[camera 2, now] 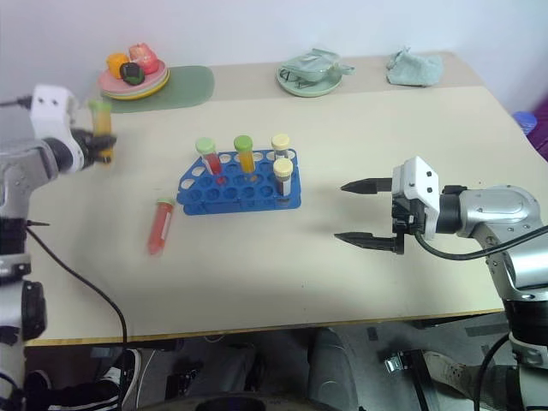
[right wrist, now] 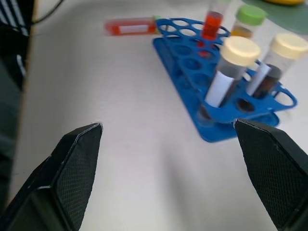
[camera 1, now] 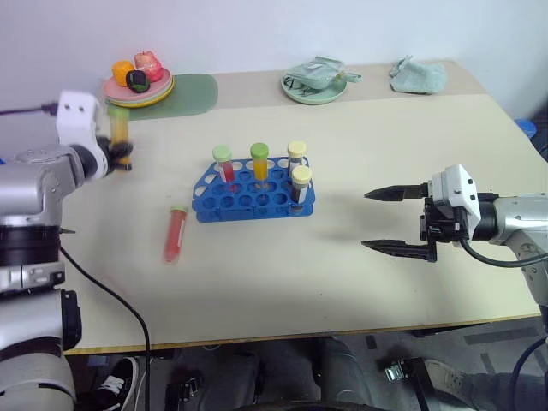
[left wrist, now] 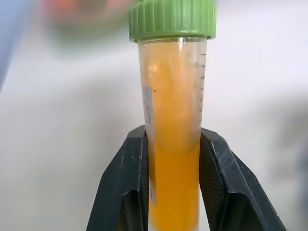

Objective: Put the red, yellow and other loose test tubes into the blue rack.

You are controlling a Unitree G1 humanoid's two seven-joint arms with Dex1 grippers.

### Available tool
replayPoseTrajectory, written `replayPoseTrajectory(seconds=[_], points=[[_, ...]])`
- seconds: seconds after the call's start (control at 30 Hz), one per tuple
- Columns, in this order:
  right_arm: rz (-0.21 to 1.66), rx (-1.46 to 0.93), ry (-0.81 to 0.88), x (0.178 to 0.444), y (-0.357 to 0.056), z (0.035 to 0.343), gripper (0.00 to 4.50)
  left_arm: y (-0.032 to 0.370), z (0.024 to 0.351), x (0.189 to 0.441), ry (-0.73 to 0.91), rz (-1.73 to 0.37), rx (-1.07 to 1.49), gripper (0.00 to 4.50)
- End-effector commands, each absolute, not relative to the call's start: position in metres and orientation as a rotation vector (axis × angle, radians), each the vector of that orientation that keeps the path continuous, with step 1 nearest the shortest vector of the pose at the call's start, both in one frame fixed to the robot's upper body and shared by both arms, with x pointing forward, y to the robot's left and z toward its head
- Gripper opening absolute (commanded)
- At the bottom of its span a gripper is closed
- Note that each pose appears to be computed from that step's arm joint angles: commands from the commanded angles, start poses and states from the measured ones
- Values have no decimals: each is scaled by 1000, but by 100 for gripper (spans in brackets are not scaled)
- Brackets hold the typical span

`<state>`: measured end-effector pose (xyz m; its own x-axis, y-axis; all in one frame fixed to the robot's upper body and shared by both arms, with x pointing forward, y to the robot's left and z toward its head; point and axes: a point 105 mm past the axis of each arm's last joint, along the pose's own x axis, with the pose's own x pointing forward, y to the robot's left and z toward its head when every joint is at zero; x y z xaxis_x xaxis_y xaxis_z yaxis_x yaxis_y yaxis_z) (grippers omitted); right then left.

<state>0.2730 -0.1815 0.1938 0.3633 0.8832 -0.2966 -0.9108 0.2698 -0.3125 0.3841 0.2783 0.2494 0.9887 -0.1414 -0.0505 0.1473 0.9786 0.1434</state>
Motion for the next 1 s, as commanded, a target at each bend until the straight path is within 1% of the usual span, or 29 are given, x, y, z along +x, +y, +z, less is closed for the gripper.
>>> replayPoseTrajectory(seconds=[0.03, 0.1, 0.17, 0.37, 0.6, 0.67, 0.73, 0.83, 1.0], points=[[1163, -486, 4, 275, -184, 206, 450, 263, 287, 363, -222, -256, 211, 81], [1151, -488, -5, 278, -184, 207, 450, 244, 295, 349, -346, -375, 242, 81], [1146, -495, -9, 279, -185, 209, 450, 225, 295, 335, -428, -506, 258, 81], [1132, -499, -5, 280, -188, 211, 450, 189, 281, 323, -523, -726, 263, 81], [1099, -505, -5, 280, -192, 213, 450, 143, 235, 338, -476, -822, 305, 81], [1093, -503, -3, 278, -193, 214, 450, 127, 223, 338, -479, -852, 327, 81], [1089, -503, -1, 277, -194, 214, 450, 121, 216, 340, -472, -851, 332, 81], [1072, -508, 9, 275, -198, 214, 450, 106, 195, 342, -444, -855, 367, 81], [1052, -507, 25, 272, -204, 215, 450, 99, 184, 341, -466, -813, 427, 81]])
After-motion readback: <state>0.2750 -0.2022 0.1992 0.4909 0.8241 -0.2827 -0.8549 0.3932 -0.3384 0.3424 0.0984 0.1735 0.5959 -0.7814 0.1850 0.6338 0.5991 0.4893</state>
